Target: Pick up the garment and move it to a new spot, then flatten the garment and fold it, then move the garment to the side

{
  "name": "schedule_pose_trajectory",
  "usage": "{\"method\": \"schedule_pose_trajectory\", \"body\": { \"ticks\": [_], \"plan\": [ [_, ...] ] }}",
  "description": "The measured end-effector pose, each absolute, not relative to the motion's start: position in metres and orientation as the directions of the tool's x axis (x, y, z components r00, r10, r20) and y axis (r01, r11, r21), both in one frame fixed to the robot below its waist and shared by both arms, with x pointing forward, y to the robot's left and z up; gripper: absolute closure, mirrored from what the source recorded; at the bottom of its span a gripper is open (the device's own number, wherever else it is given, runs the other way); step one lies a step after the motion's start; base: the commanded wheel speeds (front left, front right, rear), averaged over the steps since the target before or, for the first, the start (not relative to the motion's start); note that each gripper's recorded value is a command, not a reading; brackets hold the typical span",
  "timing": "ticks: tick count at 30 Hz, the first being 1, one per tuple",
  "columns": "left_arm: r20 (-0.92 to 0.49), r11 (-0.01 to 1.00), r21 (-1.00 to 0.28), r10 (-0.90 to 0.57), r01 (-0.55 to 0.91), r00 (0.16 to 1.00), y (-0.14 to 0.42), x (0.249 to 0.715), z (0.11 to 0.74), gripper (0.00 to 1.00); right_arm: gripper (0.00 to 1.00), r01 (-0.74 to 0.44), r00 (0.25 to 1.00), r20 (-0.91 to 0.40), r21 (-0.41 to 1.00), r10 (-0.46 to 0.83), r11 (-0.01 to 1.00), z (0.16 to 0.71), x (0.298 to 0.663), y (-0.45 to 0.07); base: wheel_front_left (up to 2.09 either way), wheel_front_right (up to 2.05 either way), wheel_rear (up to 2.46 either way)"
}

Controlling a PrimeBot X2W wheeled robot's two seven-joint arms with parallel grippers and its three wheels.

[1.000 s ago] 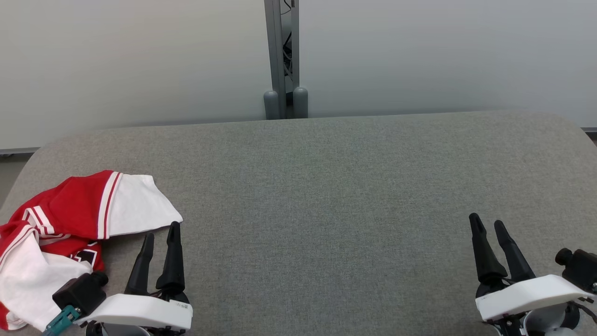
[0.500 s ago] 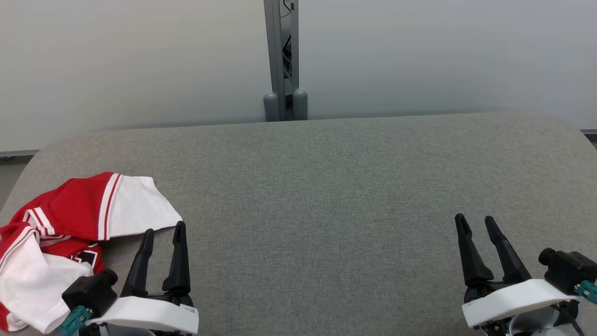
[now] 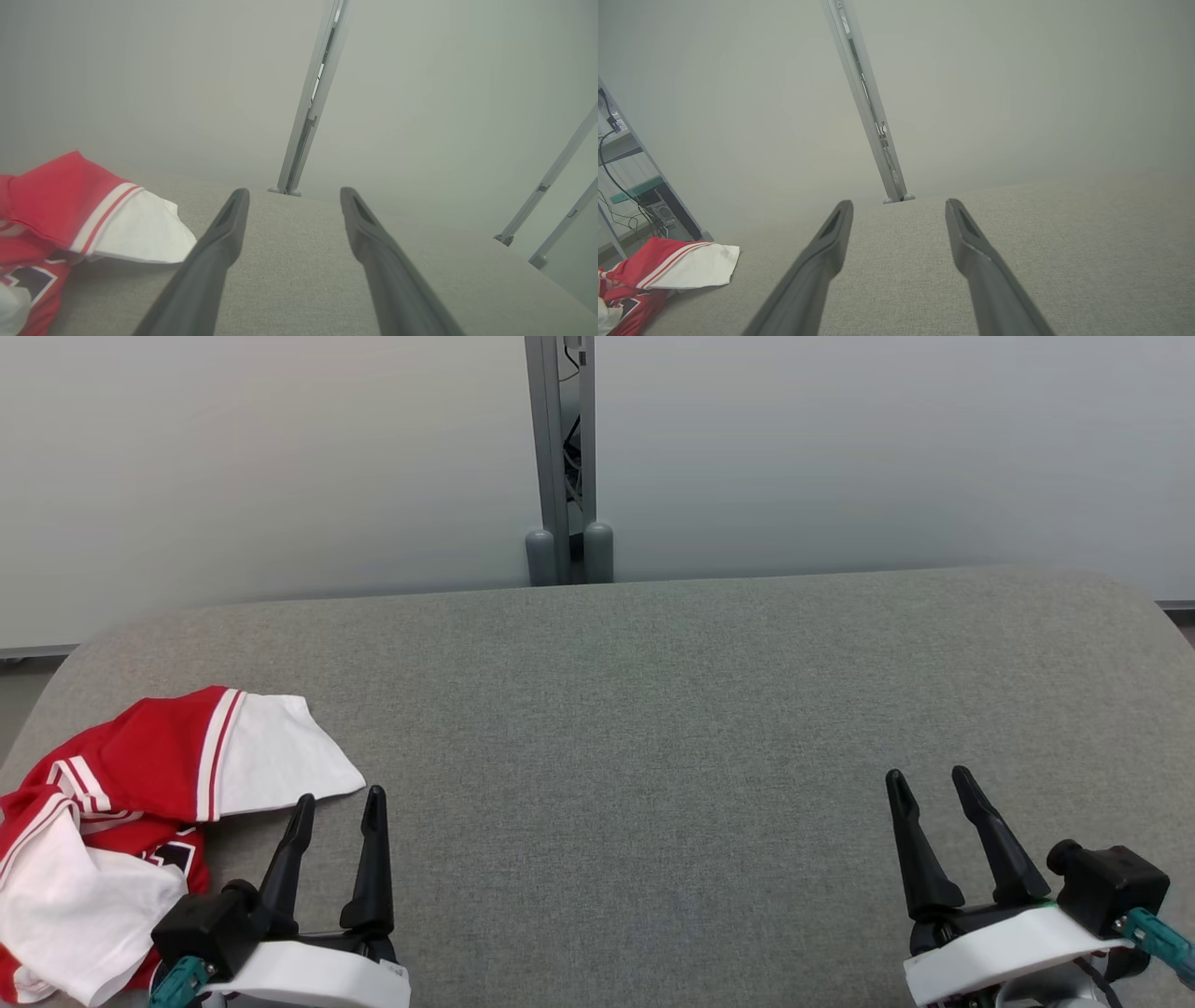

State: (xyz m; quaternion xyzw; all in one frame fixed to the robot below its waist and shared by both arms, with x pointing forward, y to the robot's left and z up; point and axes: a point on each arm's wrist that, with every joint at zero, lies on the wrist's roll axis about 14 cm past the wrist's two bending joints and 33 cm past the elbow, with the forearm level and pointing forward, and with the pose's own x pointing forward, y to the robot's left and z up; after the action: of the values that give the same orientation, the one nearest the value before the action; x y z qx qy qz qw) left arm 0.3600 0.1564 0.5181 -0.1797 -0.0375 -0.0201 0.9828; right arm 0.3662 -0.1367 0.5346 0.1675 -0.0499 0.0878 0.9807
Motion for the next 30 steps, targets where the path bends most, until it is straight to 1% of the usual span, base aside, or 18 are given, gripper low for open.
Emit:
{"method": "schedule_pose_trajectory", "body": {
  "ticks": [14,30],
  "plan": [
    [0.116,0.971,-0.23,-0.043,0.069,0.992,0.151,0.354,0.525,0.0,0.0,-0.217,0.969,0.163,0.197,0.187,0.956,0.541,0.36,-0.129,0.0,0.0,0.0],
    [0.137,0.992,-0.104,-0.055,0.07,0.989,0.149,0.35,0.527,0.0,0.0,-0.248,0.949,0.218,0.077,0.227,0.966,0.554,0.355,-0.12,0.0,0.0,0.0]
  ]
}}
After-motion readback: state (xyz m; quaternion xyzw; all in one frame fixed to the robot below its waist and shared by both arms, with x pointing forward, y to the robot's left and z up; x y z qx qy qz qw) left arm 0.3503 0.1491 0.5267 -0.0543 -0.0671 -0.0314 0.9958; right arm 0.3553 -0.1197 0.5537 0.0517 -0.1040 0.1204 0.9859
